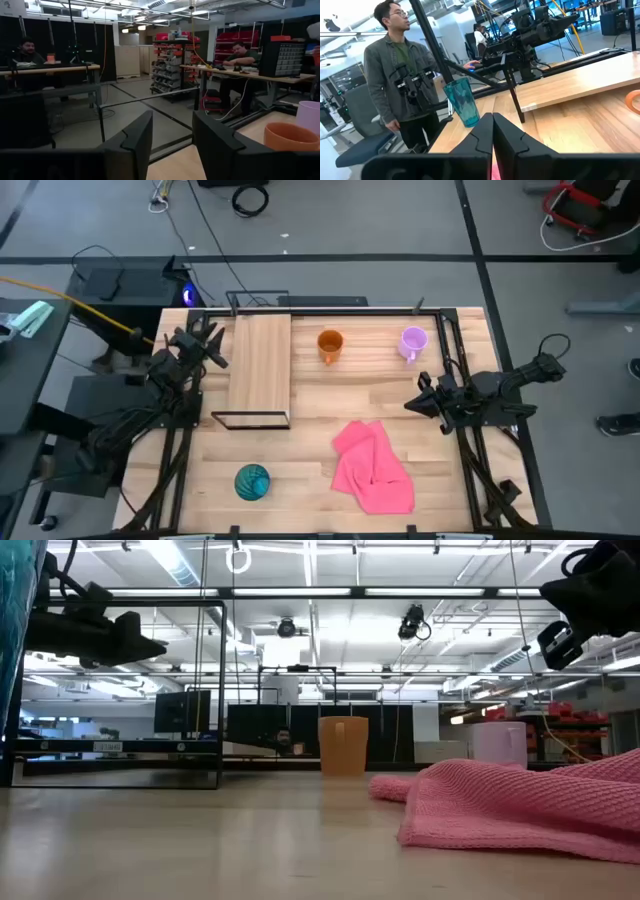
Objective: Stack small to large cups/mugs on shelf
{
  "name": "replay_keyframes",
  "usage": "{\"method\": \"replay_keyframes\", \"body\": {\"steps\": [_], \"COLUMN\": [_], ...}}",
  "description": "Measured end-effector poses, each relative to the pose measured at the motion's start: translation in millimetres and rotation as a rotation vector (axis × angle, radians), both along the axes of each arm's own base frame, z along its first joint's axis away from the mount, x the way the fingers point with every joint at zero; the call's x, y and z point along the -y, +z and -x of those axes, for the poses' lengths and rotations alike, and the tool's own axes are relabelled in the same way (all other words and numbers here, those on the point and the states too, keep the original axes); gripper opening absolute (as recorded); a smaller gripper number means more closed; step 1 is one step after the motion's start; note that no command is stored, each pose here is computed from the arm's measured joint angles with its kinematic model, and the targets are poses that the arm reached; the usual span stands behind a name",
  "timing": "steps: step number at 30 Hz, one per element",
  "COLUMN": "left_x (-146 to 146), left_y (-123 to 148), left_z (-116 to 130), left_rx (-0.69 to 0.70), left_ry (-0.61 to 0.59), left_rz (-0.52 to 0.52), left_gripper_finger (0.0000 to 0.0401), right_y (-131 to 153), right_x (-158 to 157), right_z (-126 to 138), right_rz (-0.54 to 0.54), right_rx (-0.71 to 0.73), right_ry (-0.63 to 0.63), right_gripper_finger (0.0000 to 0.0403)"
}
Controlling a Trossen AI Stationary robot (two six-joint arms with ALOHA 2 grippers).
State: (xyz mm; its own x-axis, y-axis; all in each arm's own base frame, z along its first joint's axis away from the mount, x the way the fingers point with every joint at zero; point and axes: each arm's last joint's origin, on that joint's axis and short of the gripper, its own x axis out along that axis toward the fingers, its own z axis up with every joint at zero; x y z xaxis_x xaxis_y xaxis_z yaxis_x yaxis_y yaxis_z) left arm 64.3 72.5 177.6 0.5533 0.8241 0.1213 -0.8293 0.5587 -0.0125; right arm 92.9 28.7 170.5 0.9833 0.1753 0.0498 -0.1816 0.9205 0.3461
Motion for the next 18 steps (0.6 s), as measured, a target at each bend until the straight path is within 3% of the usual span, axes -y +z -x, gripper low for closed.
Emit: {"method": "replay_keyframes", "body": {"steps": [18], "left_x": [0.0], "left_y": [0.0], "left_z": [0.0], "left_rx": [0.000], "left_ry": [0.000], "left_rz": [0.000], "left_gripper_finger": [0.0149], "right_y": [0.0], "right_x": [0.0], "right_z": [0.0], "right_rz": [0.000], "right_rx": [0.000], "right_ry": [0.000], "right_gripper_finger": [0.0014]}}
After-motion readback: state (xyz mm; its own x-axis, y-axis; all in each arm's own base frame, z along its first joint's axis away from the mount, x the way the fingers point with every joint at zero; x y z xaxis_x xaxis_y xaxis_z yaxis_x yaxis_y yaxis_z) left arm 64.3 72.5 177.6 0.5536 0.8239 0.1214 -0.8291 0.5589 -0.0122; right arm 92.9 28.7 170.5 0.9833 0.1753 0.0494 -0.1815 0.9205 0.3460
